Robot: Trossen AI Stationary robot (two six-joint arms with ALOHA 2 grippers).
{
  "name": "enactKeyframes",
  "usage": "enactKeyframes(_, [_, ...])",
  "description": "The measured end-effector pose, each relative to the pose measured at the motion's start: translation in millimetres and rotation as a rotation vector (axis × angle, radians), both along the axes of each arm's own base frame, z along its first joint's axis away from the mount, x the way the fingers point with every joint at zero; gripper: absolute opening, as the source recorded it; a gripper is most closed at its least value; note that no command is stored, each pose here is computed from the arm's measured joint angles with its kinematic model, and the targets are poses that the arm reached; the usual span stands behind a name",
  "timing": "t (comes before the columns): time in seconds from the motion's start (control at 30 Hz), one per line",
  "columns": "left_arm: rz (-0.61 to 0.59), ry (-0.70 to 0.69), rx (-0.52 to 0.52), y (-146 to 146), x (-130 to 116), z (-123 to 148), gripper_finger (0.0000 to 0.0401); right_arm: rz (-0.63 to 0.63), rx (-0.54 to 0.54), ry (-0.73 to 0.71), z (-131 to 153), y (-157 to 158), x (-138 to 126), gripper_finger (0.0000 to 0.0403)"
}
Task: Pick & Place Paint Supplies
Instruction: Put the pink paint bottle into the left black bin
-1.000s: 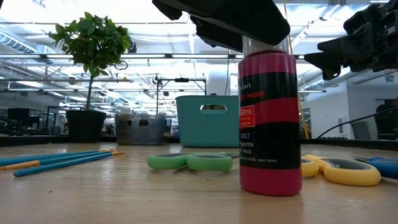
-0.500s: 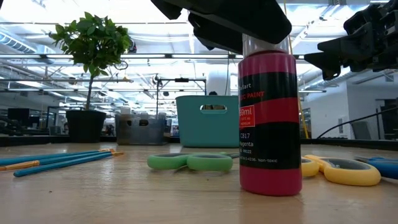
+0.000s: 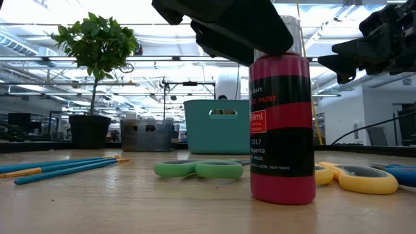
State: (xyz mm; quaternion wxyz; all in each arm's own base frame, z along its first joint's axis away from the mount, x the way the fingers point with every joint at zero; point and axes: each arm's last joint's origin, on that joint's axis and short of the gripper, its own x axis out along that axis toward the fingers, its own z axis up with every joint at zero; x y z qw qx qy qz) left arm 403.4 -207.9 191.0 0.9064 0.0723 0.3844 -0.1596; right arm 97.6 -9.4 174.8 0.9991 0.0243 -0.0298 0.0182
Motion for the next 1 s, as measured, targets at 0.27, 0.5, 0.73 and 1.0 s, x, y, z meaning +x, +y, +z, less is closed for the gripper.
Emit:
enactKeyframes(0.27, [-0.042,-0.016,0.037,-0.1,0.2,0.2,0.0195,0.000,0.000,0.000,0.0,0.0,0.0,0.0212])
enactKeyframes(0.5, [-0.061,-0.023,0.056,-0.1,0.2,0.2,0.0195,0.000,0.000,0.000,0.0,0.0,0.0,0.0212])
enactKeyframes(0.73, [-0.056,-0.026,0.058,0.1,0.3,0.3,0.0195,0.000,0.000,0.000,0.0,0.0,0.0,0.0212])
enactKeyframes(1.0, [-0.055,-0.026,0.058,0.1,0.4,0.3,0.0195,0.000,0.000,0.000,0.0,0.0,0.0,0.0212])
